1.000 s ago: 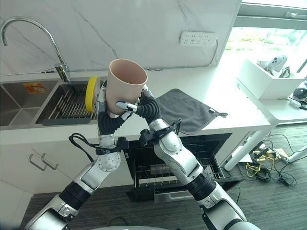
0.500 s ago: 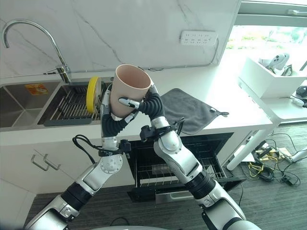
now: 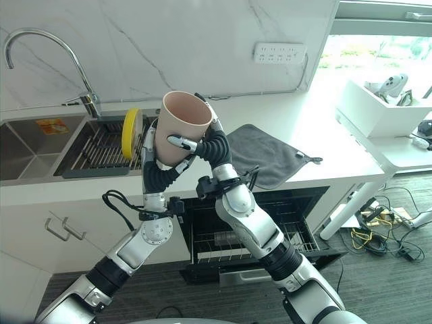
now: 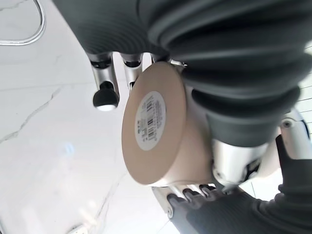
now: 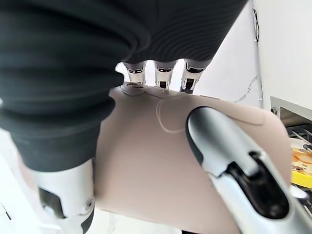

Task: Place the dishes in the dishwasher.

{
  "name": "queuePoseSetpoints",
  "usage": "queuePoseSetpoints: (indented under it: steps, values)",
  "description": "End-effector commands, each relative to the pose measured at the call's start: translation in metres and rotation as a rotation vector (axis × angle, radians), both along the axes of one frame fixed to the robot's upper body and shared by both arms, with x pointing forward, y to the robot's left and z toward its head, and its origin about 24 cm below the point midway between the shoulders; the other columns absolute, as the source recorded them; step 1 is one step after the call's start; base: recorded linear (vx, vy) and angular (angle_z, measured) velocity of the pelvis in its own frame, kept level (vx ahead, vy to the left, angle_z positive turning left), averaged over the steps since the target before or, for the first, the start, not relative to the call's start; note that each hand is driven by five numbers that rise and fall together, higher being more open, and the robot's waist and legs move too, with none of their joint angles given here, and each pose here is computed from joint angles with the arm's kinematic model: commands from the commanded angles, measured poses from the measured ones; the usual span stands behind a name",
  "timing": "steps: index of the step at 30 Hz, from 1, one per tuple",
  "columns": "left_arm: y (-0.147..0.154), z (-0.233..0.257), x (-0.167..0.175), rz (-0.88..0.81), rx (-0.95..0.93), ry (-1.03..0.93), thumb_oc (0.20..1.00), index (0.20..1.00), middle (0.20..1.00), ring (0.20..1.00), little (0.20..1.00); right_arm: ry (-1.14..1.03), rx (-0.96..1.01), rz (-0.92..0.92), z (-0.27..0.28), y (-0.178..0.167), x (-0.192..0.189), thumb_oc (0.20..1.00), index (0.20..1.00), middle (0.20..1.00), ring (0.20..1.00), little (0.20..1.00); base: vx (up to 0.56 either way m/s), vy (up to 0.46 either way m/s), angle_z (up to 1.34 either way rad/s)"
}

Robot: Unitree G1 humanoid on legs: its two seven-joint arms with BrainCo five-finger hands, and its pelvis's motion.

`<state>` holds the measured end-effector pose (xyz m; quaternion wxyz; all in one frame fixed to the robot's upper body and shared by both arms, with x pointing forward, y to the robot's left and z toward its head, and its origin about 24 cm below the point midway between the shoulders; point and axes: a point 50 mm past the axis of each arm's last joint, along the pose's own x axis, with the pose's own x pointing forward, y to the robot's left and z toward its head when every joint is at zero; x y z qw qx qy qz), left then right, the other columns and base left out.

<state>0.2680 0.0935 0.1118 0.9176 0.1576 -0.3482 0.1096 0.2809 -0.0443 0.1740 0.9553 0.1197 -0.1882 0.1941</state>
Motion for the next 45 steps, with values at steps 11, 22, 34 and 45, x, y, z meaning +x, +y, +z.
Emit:
queuePoseSetpoints:
  steps: [11,22,34,45]
  values:
    - [-0.028,0.025,0.004,-0.131,0.170,-0.187,0.200,0.200,0.200,0.200,0.200,-0.182,0.100,0.203,0.044,0.024,-0.010,0.200,0.200,0.200,0.200,0.200,0.00,0.000,0.00]
    - [-0.030,0.022,0.004,-0.140,0.203,-0.176,0.200,0.200,0.200,0.200,0.200,-0.205,0.046,0.176,0.044,0.024,-0.010,0.200,0.200,0.200,0.200,0.200,0.00,0.000,0.00]
    - [-0.024,0.005,0.008,-0.119,0.219,-0.068,1.000,1.000,1.000,1.000,1.000,-0.165,0.264,-0.010,0.049,-0.002,-0.001,0.200,0.200,0.200,0.200,0.200,0.00,0.000,0.00]
    - [-0.013,-0.003,0.013,-0.043,0.220,-0.053,1.000,1.000,1.000,1.000,1.000,-0.157,0.565,-0.321,0.043,-0.065,0.003,0.200,0.200,0.200,0.200,0.200,0.00,0.000,0.00]
